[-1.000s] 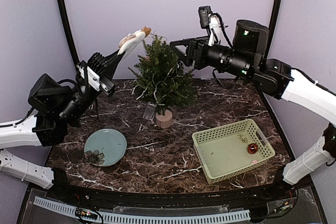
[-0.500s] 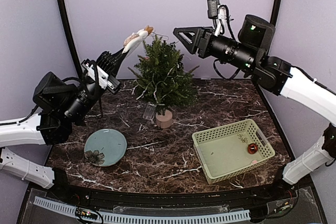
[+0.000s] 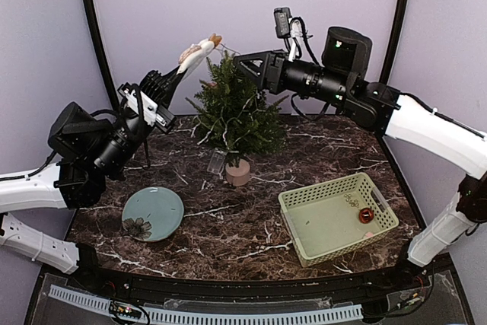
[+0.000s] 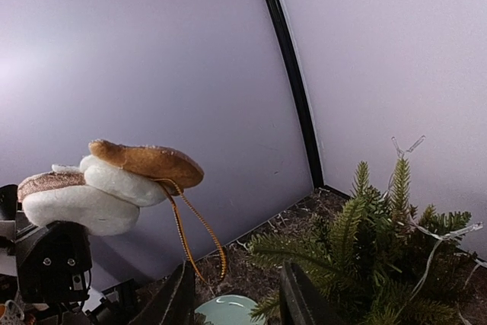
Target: Decorate the small christmas tree
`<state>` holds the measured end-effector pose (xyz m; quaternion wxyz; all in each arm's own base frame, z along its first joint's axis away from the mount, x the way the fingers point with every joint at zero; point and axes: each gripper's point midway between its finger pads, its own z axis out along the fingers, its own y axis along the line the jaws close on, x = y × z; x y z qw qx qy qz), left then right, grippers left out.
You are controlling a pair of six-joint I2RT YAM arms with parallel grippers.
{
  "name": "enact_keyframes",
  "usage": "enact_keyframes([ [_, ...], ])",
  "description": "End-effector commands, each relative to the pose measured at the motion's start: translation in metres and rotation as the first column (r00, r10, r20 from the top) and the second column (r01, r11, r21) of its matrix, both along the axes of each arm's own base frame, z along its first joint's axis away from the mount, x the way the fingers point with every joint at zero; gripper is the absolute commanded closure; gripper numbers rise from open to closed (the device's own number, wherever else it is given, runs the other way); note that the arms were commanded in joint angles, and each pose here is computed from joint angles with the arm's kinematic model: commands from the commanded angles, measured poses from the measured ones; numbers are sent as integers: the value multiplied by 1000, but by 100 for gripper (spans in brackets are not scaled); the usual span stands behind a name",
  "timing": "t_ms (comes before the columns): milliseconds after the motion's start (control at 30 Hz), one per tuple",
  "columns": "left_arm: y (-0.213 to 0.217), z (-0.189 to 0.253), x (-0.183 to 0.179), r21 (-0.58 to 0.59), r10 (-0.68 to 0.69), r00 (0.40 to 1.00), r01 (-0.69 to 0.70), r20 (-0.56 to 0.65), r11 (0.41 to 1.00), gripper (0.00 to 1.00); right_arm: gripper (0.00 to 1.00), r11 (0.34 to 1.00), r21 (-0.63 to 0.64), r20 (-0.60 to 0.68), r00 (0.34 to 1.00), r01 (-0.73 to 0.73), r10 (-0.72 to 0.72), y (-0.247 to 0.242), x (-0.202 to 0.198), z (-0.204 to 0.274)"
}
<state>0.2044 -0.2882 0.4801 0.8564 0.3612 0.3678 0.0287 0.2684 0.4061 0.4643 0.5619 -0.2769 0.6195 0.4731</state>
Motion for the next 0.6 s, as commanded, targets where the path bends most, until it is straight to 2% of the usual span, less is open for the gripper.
enact_keyframes([
  [0,12,21,-2,-65,10,1000,-8,28,998,100,52,996,76,61,998,-39,34,-4,-10,34],
  [167,11,16,1,-59,9,1000,-8,18,998,100,58,995,90,80,996,-51,44,-6,-13,38],
  [300,10,13,2,-54,9,1000,-8,11,999,100,57,994,98,86,996,-48,40,-6,-12,40],
  [400,10,12,3,-53,7,1000,-7,8,999,100,51,992,114,90,995,-45,35,-8,-12,43],
  [567,10,11,2,-54,-1,1000,1,5,999,100,61,993,112,82,996,-41,32,-7,-8,41],
])
